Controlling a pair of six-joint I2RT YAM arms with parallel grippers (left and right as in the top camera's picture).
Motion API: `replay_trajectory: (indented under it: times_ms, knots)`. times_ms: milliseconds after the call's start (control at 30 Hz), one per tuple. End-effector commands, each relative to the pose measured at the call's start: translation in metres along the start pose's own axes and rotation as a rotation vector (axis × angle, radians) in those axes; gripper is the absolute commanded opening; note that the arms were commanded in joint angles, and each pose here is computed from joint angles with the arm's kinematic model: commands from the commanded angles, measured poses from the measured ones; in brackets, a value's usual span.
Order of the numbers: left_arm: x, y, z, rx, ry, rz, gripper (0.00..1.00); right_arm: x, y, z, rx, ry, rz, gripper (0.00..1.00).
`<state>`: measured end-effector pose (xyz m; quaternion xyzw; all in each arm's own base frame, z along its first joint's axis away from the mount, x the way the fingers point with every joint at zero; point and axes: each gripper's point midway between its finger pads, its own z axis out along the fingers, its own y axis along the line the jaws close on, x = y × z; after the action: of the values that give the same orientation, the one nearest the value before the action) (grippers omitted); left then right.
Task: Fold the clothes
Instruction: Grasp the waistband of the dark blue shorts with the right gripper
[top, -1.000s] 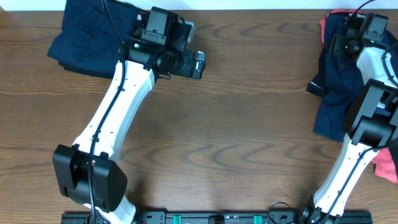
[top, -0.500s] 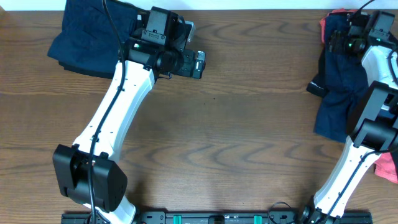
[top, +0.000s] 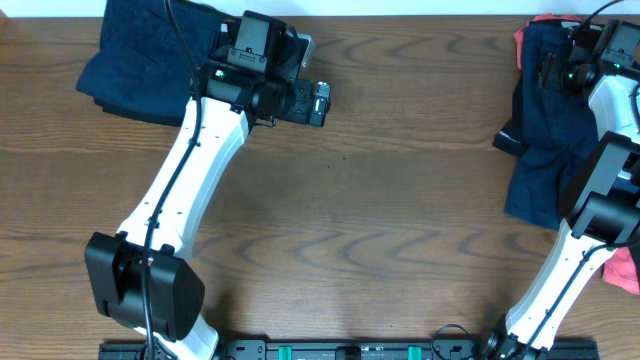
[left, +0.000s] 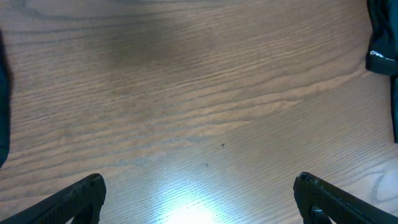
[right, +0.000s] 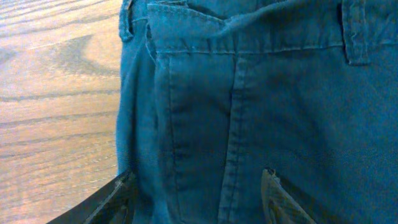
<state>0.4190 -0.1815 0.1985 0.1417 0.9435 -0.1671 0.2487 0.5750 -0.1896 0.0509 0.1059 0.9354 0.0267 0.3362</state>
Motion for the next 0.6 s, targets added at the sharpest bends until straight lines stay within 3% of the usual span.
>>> replay_trajectory:
  times_ms: [0, 467, 567]
  knots:
    - [0.005, 0.001, 0.008, 0.010, 0.024, 0.010, 0.98, 0.017, -0.006, 0.015, 0.010, 0.038, -0.029, 0.63]
    - [0.005, 0.001, 0.008, 0.010, 0.024, 0.010, 0.98, 0.025, -0.017, 0.022, 0.063, 0.059, -0.058, 0.58]
    - [0.005, 0.001, 0.008, 0.010, 0.024, 0.006, 0.98, 0.025, -0.019, 0.022, 0.069, 0.058, -0.058, 0.49]
